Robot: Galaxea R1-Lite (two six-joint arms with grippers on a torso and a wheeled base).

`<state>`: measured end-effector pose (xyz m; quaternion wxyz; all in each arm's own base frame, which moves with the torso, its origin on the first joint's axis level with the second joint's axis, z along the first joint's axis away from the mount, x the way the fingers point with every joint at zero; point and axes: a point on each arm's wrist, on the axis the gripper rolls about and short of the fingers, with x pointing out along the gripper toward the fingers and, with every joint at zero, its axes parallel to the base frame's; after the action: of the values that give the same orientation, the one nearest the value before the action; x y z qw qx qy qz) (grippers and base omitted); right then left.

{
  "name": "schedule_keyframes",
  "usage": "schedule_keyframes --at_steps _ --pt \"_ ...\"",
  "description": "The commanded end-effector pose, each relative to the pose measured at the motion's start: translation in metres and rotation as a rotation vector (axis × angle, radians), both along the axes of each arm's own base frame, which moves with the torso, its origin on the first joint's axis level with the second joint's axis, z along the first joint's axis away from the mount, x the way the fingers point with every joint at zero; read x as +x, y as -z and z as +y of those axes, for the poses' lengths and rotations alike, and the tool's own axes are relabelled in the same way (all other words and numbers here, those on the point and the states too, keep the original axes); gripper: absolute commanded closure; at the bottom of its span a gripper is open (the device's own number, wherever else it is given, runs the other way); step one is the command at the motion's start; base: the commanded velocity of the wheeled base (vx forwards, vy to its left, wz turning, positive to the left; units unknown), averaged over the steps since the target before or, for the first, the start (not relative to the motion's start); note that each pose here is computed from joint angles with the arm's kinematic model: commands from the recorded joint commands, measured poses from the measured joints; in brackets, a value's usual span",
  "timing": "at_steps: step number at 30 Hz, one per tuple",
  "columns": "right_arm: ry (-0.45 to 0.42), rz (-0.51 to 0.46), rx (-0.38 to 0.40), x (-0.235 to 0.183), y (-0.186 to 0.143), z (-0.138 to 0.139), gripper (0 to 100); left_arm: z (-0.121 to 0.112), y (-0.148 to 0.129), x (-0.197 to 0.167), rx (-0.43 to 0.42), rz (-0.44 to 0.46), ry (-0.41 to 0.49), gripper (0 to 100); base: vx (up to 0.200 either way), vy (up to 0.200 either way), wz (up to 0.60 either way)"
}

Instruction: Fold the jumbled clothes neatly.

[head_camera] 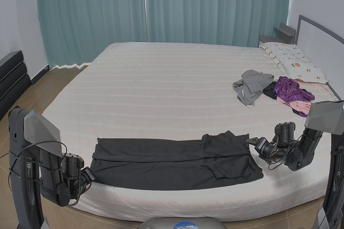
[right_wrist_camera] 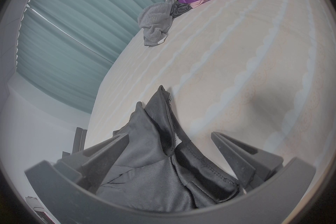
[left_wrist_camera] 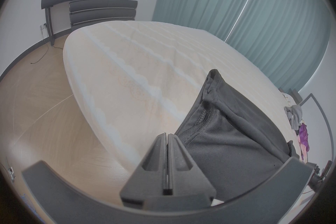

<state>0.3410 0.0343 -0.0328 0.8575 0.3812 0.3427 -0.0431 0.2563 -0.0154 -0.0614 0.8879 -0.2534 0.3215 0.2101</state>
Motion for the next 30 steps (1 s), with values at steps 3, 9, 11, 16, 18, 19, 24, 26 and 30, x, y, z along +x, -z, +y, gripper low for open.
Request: schedule_keyframes --at_steps 3,9,11,16,18,19,24,26,30 --pt "-0.005 -0.046 0.013 0.000 -0.018 0.002 0 0.002 0.001 0.000 0.002 0.002 -0.003 100 0.000 0.000 0.00" --pt "-0.062 -0.120 0.045 -0.008 -0.049 0.025 0 0.001 -0.003 0.000 -0.034 -0.018 0.016 0 0.000 0.000 0.00" --pt "-0.079 -0.118 0.041 -0.010 -0.049 0.030 0 0.003 -0.006 0.001 -0.049 -0.038 0.015 0 0.000 0.000 0.00" --pt "-0.194 -0.105 -0.064 0.007 -0.029 0.047 0 0.012 -0.022 0.008 -0.199 -0.133 -0.016 0 0.000 0.000 0.00" --pt "-0.255 -0.072 -0.145 0.016 -0.017 0.050 0 0.017 -0.024 0.011 -0.228 -0.153 -0.033 0 0.000 0.000 0.00" --pt "-0.275 -0.068 -0.169 0.021 -0.013 0.051 0 0.019 -0.025 0.011 -0.230 -0.157 -0.035 0 0.000 0.000 0.00" --pt "-0.313 -0.035 -0.213 0.041 -0.007 0.055 0 0.019 -0.022 0.012 -0.236 -0.150 -0.034 0 0.000 0.000 0.00" --pt "-0.323 -0.024 -0.228 0.045 -0.006 0.056 0 0.018 -0.022 0.012 -0.235 -0.150 -0.030 0 0.000 0.000 0.00" --pt "-0.348 -0.008 -0.265 0.049 0.001 0.056 0 0.017 -0.019 0.012 -0.233 -0.140 -0.024 0 0.000 0.000 0.00"
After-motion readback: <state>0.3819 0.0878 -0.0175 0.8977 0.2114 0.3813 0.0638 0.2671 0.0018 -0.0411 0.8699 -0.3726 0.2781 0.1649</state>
